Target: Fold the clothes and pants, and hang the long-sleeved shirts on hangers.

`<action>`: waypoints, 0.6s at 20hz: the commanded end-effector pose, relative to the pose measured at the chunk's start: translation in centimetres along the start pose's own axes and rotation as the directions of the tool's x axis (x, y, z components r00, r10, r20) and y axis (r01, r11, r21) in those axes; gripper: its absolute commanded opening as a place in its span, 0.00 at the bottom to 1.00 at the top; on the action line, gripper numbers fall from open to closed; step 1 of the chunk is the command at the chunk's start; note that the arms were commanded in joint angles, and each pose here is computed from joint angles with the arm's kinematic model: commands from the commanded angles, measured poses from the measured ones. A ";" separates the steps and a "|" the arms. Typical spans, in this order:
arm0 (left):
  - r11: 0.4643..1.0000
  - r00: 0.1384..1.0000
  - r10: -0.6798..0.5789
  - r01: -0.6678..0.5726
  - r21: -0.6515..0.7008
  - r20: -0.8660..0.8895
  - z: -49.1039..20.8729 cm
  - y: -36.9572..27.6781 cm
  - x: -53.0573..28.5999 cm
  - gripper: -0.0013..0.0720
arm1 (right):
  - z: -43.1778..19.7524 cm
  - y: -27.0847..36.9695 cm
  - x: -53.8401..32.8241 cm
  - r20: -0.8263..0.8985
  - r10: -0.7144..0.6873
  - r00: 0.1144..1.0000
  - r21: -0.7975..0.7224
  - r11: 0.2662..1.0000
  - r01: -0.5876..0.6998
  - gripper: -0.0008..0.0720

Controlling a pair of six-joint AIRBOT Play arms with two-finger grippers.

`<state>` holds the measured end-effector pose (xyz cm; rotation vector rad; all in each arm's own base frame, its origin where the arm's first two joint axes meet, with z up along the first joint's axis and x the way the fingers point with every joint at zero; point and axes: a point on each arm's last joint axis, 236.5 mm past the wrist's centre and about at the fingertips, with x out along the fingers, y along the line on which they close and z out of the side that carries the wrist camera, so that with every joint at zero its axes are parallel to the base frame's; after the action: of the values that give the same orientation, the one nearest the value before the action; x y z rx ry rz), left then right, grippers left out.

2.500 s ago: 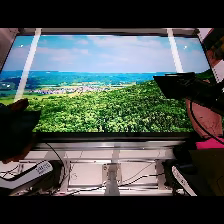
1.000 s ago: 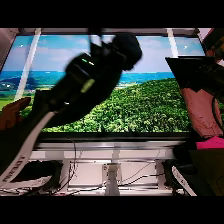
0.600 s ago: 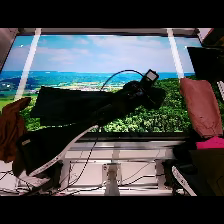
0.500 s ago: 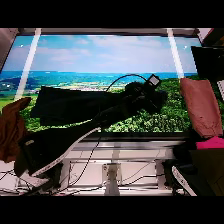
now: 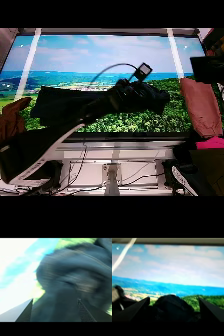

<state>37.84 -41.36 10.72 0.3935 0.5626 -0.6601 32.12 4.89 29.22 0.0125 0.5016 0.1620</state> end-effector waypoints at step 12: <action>0.905 0.882 0.388 -0.309 -0.293 0.268 6.8 21.8 -24.3 0.83 | -19.6 -4.7 16.6 -0.746 -0.073 0.662 0.080 0.977 0.197 0.96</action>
<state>39.64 -21.54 32.95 0.1643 0.2408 -0.3585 36.46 2.41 6.80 -0.0147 1.2944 0.0109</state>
